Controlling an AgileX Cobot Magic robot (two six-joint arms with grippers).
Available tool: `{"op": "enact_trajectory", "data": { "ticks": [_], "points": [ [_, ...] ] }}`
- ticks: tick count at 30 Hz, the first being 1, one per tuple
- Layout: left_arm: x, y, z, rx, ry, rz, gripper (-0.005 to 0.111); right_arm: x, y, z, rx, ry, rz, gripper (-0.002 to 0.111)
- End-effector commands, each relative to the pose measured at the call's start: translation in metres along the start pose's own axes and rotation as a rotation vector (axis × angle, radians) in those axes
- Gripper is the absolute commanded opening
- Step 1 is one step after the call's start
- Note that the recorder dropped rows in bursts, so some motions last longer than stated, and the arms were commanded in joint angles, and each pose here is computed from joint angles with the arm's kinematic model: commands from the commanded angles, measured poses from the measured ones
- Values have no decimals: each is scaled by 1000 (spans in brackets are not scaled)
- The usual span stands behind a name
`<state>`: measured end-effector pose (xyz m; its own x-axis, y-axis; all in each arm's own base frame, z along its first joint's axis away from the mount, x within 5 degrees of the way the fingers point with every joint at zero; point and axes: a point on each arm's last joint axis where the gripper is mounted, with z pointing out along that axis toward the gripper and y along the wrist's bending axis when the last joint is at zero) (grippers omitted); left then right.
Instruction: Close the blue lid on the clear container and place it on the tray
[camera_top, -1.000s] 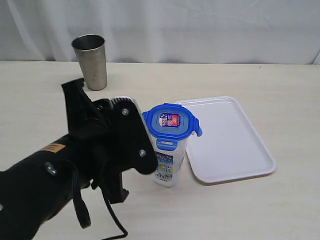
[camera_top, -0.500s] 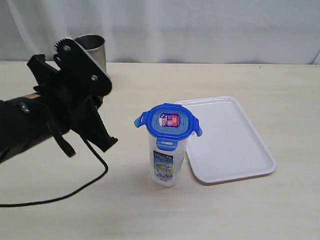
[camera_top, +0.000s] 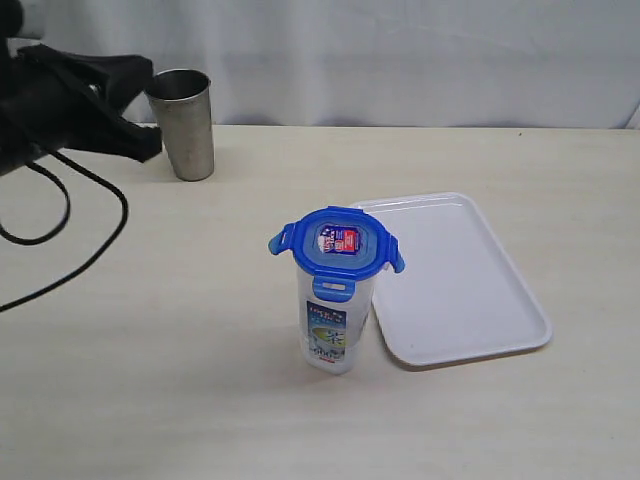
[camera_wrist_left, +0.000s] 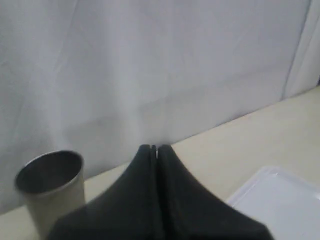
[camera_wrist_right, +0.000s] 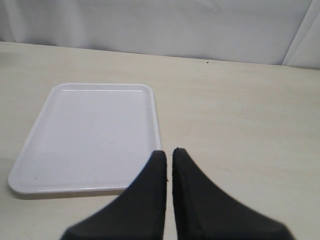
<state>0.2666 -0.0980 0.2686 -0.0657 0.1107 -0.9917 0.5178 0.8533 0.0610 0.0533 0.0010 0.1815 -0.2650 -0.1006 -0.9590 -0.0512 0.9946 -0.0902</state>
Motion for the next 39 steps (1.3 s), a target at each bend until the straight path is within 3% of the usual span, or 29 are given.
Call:
{"op": "enact_trajectory", "data": {
  "ticks": [1,3,4,9,14,19,22,24,28,34,36,39],
  "points": [
    [1,13,-22,180,-160,-120,0,0,0,0,5,-4,-5,5],
    [17,15,-31,204,-116,-92,0,0,0,0,5,-4,-5,5],
    [27,7,-35,273,-60,-40,0,0,0,0,5,-4,-5,5],
    [35,-18,-47,531,-68,50,0,0,0,0,5,-4,-5,5],
    [63,-16,-41,493,-20,-16,0,-2,0,0,6,-27,-5,5],
    [92,-18,-34,536,20,-75,0,-19,-1,-2,19,-215,-9,5],
    [106,-18,-30,544,53,-73,0,-28,-2,-5,12,-324,61,5],
    [111,-17,-28,540,65,-83,0,-35,-3,-7,10,-406,119,5],
    [114,-17,-27,542,72,-82,0,-49,-10,-15,-10,-594,423,5],
    [115,-16,-26,532,69,-81,0,-54,-11,-17,-12,-650,441,5],
    [114,-21,-25,540,66,-82,0,-55,-12,-14,-22,-648,500,5],
    [112,-33,-22,577,47,-41,0,-56,-9,-6,-47,-601,462,5]
  ]
}}
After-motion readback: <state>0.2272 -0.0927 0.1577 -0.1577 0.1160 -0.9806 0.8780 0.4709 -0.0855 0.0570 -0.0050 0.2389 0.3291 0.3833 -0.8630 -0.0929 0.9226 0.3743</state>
